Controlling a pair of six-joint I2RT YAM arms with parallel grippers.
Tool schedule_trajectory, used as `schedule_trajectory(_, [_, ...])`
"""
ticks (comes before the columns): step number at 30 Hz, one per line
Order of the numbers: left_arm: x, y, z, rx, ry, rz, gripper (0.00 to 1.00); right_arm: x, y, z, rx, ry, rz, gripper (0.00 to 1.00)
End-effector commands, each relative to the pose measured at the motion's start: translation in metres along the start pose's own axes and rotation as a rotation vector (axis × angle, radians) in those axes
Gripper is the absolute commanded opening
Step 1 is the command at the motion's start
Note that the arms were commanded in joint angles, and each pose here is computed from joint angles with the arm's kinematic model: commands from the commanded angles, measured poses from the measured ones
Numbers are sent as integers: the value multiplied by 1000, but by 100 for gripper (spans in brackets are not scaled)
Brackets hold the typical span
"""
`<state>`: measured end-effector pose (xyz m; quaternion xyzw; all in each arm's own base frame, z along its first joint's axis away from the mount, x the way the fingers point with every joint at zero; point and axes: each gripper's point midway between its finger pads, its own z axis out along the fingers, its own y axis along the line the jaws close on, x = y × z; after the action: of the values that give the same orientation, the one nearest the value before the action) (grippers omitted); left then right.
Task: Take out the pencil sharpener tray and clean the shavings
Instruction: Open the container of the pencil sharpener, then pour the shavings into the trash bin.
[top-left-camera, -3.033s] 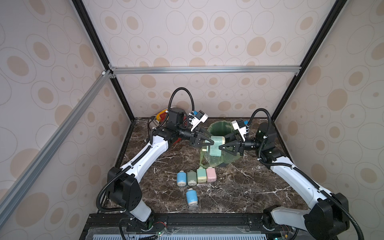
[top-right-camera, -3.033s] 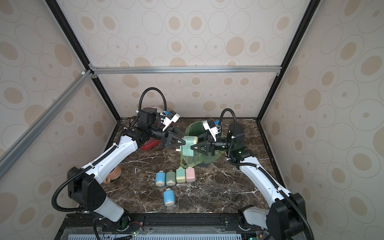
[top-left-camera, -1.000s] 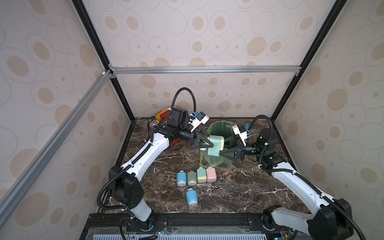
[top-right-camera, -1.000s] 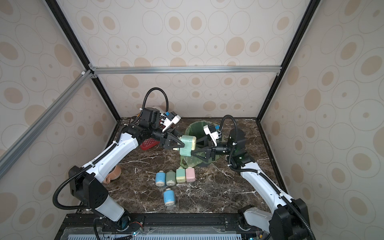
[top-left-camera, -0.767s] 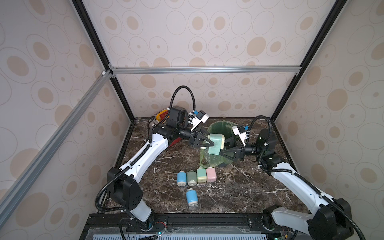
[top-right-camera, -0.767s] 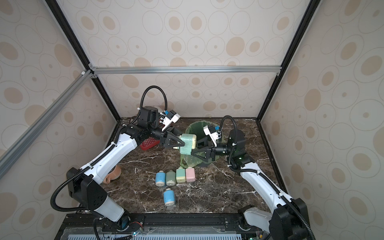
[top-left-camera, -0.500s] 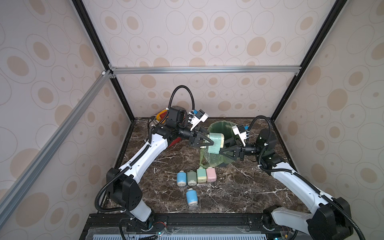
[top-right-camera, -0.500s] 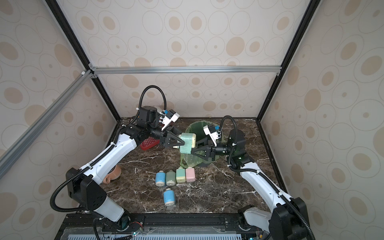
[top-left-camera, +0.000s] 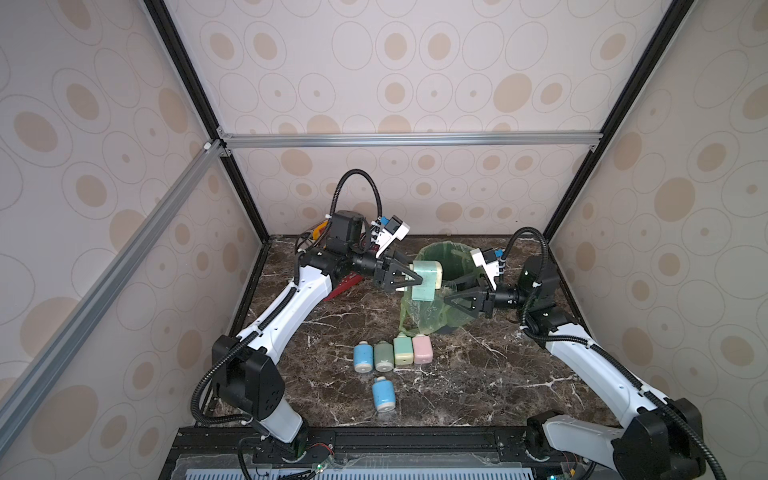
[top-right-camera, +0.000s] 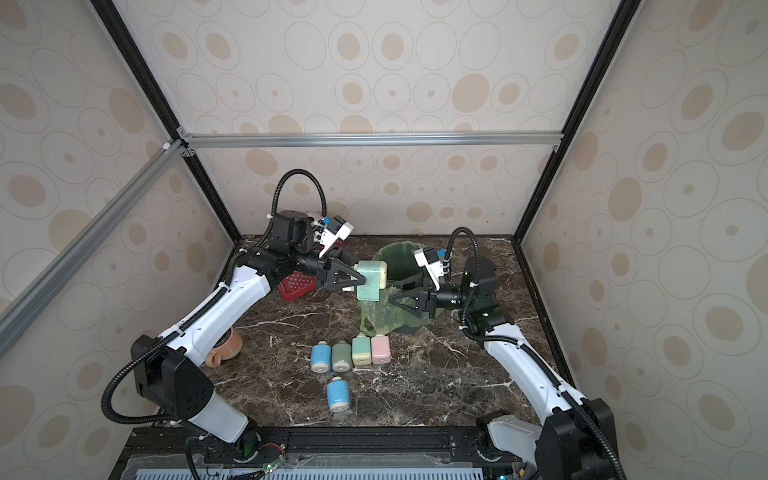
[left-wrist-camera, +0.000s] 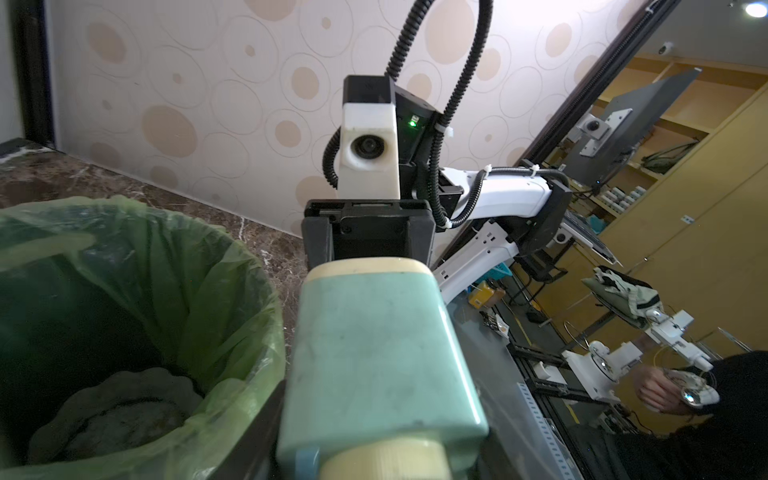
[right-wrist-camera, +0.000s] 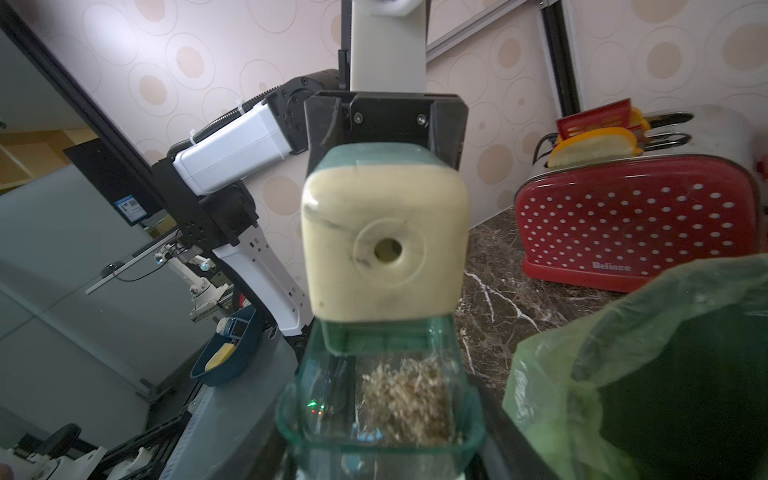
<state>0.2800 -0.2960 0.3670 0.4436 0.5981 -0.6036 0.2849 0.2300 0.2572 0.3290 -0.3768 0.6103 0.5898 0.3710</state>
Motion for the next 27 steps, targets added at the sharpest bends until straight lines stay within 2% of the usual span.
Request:
schedule_trajectory(1, [-11, -6, -9, 10, -22, 45, 6, -6, -2, -6, 11, 4, 20, 47])
schedule_trajectory(5, [-14, 0, -15, -13, -31, 33, 6, -8, -11, -12, 53, 25, 69, 47])
schedule_trajectory(8, [-19, 5, -26, -64, -48, 39, 5, -15, -24, -16, 90, 27, 168, 46])
schedule_trajectory(14, [-27, 12, -42, -153, -73, 65, 5, -37, -40, -19, 175, 2, 402, 46])
schedule_trajectory(22, [-36, 19, -47, -240, -119, 85, 5, -57, -57, -22, 292, -25, 694, 39])
schedule_trajectory(27, [-49, 24, -57, -362, -196, 112, 6, -61, -71, -18, 299, -41, 889, 36])
